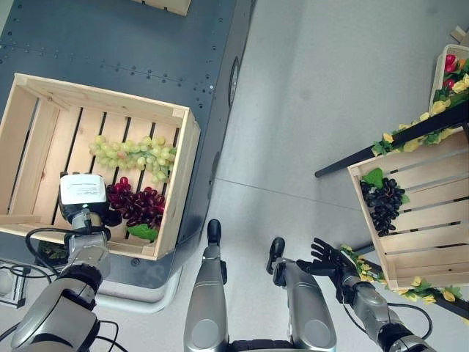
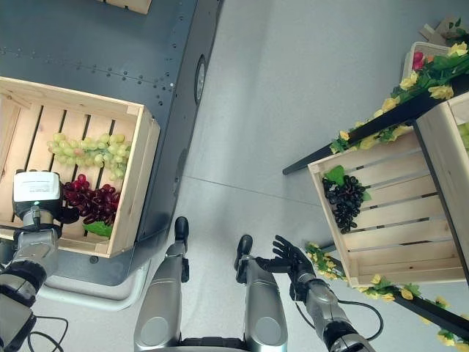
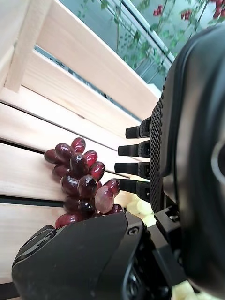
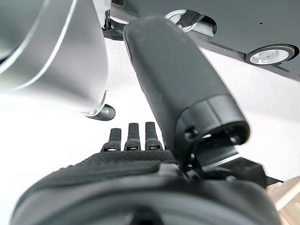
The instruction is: Pick up the fruits from the basket on one side to the basket on the other side
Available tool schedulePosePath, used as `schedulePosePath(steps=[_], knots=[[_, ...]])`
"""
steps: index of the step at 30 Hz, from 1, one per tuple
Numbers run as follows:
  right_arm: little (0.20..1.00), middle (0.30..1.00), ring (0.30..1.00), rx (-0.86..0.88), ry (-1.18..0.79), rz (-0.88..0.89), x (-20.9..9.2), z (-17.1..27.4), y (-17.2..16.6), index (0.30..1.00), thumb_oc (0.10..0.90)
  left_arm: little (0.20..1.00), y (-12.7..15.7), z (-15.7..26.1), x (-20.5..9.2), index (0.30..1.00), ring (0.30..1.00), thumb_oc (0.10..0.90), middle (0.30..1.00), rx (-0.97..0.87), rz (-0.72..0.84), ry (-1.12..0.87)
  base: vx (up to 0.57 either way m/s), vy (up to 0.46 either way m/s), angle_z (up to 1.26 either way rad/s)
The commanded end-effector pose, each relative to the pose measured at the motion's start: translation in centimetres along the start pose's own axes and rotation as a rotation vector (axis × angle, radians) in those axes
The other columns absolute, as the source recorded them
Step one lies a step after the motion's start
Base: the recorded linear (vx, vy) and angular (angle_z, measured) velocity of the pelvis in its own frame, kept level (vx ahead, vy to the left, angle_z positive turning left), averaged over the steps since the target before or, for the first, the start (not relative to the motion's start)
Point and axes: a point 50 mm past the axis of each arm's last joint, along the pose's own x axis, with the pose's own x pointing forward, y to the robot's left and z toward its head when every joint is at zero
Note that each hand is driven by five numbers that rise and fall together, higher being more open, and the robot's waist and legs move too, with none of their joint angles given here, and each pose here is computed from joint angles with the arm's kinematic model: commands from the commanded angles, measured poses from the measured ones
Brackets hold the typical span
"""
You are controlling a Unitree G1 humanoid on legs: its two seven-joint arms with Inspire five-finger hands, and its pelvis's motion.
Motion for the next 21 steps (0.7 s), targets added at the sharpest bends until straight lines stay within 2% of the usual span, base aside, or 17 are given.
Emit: schedulePosePath(steps=[1,3,4,5,21], knots=[[0.900,0.900,0.900,0.022,-0.065,-0.016,-0.4,1.4,-1.0,0.900,0.800,0.900,2.8,-2.7,1.7,0.900,0.900,0.800,0.900,0.058,0.075,0.124,0.00,0.000,0.00],[0.900,0.900,0.900,0.020,-0.065,-0.014,-0.4,1.4,-1.1,0.900,0.800,0.573,2.8,-2.5,1.7,0.573,0.573,0.582,0.573,0.056,0.089,0.110,0.00,0.000,0.00],[0.900,0.900,0.900,0.018,-0.066,-0.012,-0.4,1.4,-1.1,0.900,0.800,0.476,3.0,-2.4,1.8,0.476,0.476,0.518,0.476,0.054,0.103,0.103,0.00,0.000,0.00],[0.900,0.900,0.900,0.019,-0.067,-0.012,-0.4,1.4,-1.1,0.900,0.800,0.300,3.2,-2.3,1.8,0.300,0.300,0.400,0.300,0.055,0.118,0.092,0.00,0.000,0.00],[0.900,0.900,0.900,0.047,-0.089,-0.033,-0.6,1.4,-1.4,0.900,0.800,0.300,4.7,-1.3,1.9,0.300,0.300,0.400,0.300,-0.023,0.265,-0.045,0.00,0.000,0.00]])
